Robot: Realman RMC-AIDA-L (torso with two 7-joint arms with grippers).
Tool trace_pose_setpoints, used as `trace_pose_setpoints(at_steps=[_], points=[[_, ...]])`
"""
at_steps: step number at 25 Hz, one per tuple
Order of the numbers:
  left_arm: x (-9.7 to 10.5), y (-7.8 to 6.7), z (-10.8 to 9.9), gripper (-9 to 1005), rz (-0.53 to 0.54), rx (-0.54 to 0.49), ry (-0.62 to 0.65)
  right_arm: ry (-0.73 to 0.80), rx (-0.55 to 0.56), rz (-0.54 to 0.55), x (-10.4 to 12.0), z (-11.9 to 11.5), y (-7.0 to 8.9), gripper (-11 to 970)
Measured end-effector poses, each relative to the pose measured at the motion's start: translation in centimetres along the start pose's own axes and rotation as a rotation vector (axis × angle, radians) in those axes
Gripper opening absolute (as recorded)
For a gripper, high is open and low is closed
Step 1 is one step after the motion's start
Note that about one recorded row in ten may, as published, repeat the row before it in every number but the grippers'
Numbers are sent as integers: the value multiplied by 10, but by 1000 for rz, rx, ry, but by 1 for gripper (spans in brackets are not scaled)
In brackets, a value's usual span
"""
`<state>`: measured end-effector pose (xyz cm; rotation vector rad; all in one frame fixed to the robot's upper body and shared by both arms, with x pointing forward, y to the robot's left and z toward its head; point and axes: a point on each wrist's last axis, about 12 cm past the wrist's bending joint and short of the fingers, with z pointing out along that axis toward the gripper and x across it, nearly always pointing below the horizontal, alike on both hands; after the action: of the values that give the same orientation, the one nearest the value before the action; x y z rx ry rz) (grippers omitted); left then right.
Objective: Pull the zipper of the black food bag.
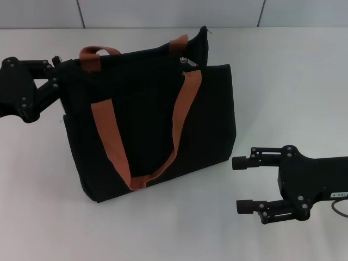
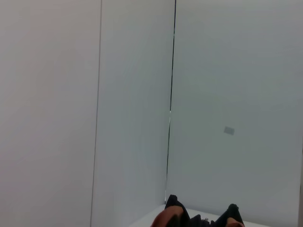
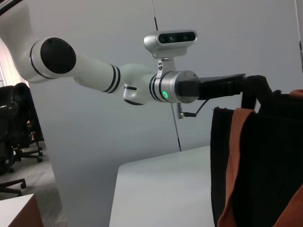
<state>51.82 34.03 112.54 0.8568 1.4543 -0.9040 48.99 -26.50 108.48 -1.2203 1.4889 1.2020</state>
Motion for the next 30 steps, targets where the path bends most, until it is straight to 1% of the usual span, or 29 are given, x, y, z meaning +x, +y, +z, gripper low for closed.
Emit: trace_pose_setpoints(at_steps=[2, 6, 10, 14, 16, 17, 18, 19, 20, 22, 24, 25, 26, 28, 29, 30], points=[[0, -1, -4, 49, -20, 0, 0, -1, -2, -1, 0, 0, 0, 766], [-2, -3, -10, 247, -40, 11, -4, -8, -14, -4, -3, 0, 0, 765], [-5, -1, -16, 362, -59, 13, 3, -11, -21, -11, -5, 1, -1, 766], [-14, 3, -29, 469, -83, 12, 33, -12, -25, -12, -6, 2, -2, 766], [-22, 1, -38, 511, -99, 47, 52, -12, -24, -12, -7, 2, -3, 766], [-22, 1, -38, 532, -99, 47, 52, -11, -21, -12, -7, 3, -3, 766], [-27, -3, -42, 553, -106, 97, 54, -11, -20, -12, -7, 3, -3, 766], [-27, -3, -42, 574, -106, 97, 54, -11, -20, -12, -7, 3, -3, 766], [-26, -7, -40, 595, -117, 139, 60, -10, -19, -13, -7, 4, -4, 766], [-25, -9, -38, 637, -121, 153, 65, -9, -17, -14, -7, 4, -5, 766], [-21, -12, -30, 684, -130, 185, 77, -6, -11, -16, -7, 4, -6, 766], [-18, -15, -24, 710, -136, 211, 84, -3, -5, -17, -8, 5, -7, 766], [-13, -20, -12, 736, -129, 255, 79, -2, -3, -17, -8, 5, -8, 766], [-12, -22, -10, 788, -127, 261, 77, 1, 1, -19, -8, 6, -9, 766], [-9, -27, -1, 814, -110, 287, 54, 3, 5, -17, -8, 6, -10, 766], [-7, -31, 4, 815, -101, 299, 35, 3, 5, -17, -8, 6, -10, 766]])
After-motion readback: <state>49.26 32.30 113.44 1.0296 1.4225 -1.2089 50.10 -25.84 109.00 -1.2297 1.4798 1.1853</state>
